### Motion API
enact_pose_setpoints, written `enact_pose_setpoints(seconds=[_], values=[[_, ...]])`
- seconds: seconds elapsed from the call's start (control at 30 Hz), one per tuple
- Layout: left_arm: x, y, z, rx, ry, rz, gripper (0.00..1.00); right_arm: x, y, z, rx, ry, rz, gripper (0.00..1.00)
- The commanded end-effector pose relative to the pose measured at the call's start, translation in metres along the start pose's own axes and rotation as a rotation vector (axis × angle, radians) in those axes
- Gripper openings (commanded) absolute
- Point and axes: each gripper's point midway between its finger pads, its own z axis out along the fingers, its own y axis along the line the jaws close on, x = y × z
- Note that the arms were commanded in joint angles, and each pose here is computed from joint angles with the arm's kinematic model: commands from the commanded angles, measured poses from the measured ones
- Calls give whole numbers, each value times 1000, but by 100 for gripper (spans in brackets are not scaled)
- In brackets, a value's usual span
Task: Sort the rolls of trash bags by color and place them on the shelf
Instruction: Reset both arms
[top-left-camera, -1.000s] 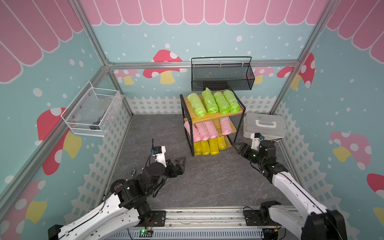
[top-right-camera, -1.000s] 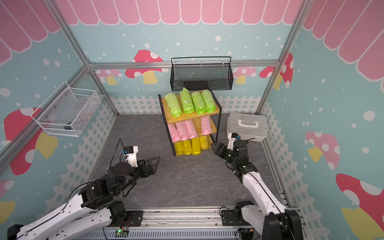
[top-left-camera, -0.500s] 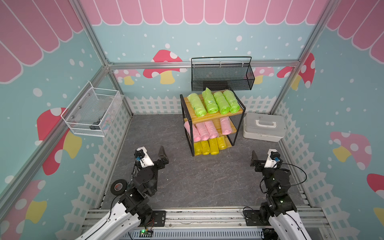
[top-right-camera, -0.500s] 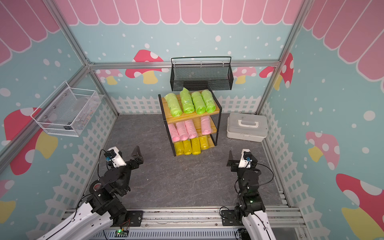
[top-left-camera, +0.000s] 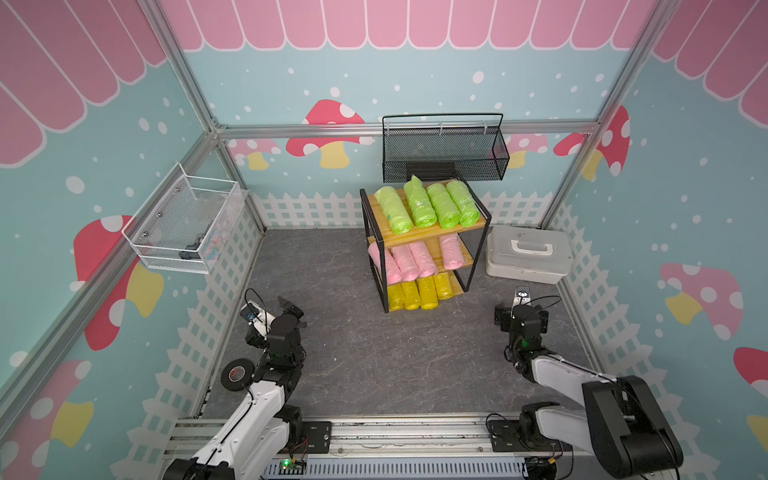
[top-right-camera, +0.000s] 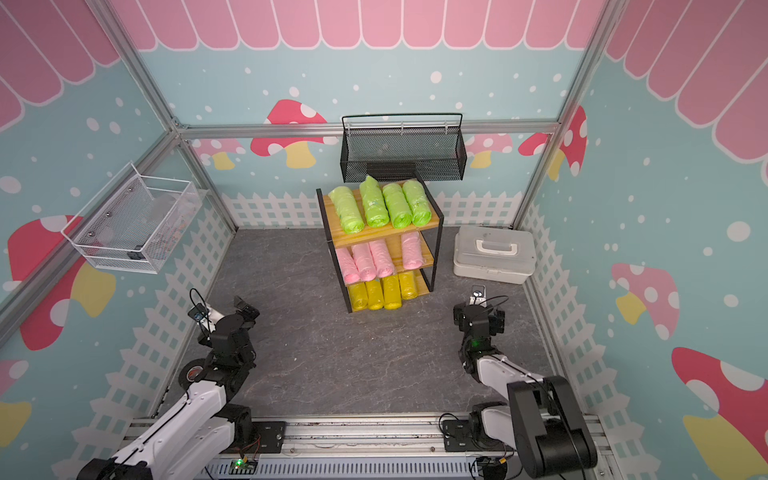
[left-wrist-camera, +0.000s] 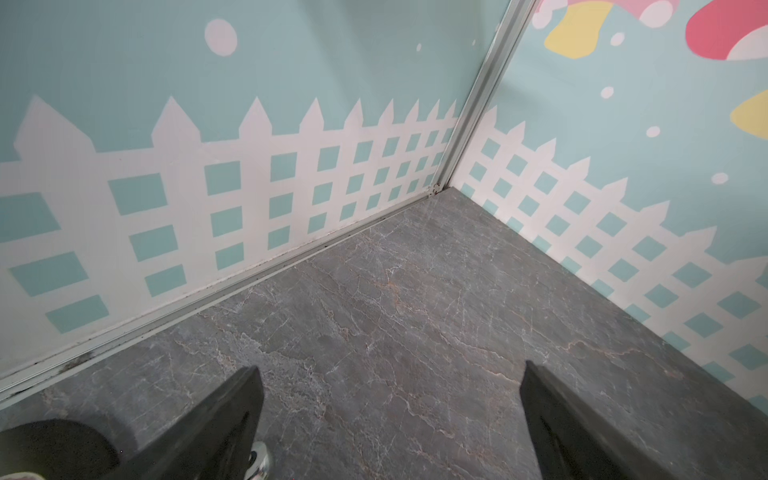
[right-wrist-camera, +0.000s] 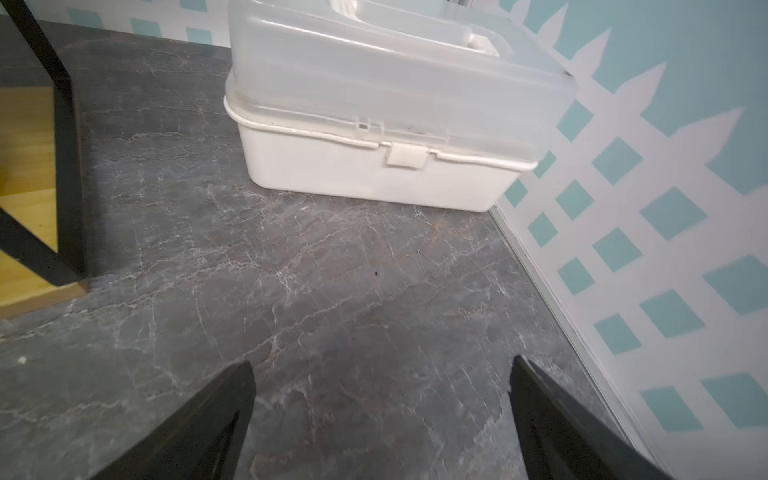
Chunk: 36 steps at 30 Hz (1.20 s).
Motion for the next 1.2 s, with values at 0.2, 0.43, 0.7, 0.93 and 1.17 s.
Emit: enact_pose_setpoints(seconds=[0.2,0.43,0.7,0.93,1.17], values=[[8,-23,34,59,11,95,99,-30,27,15,-146,-170,-58,99],[14,-29,54,86,33,142,99,-23,36,27,-213,-153,-64,99],[20,-43,63,154,-3,176,99,-24,40,27,-237,-143,-78,99],[58,-105,59,369,19,418,99,-24,40,34,-227,-107,-80,99],[58,-97,62,341,76,386,99,-25,41,34,-229,-121,-79,99]])
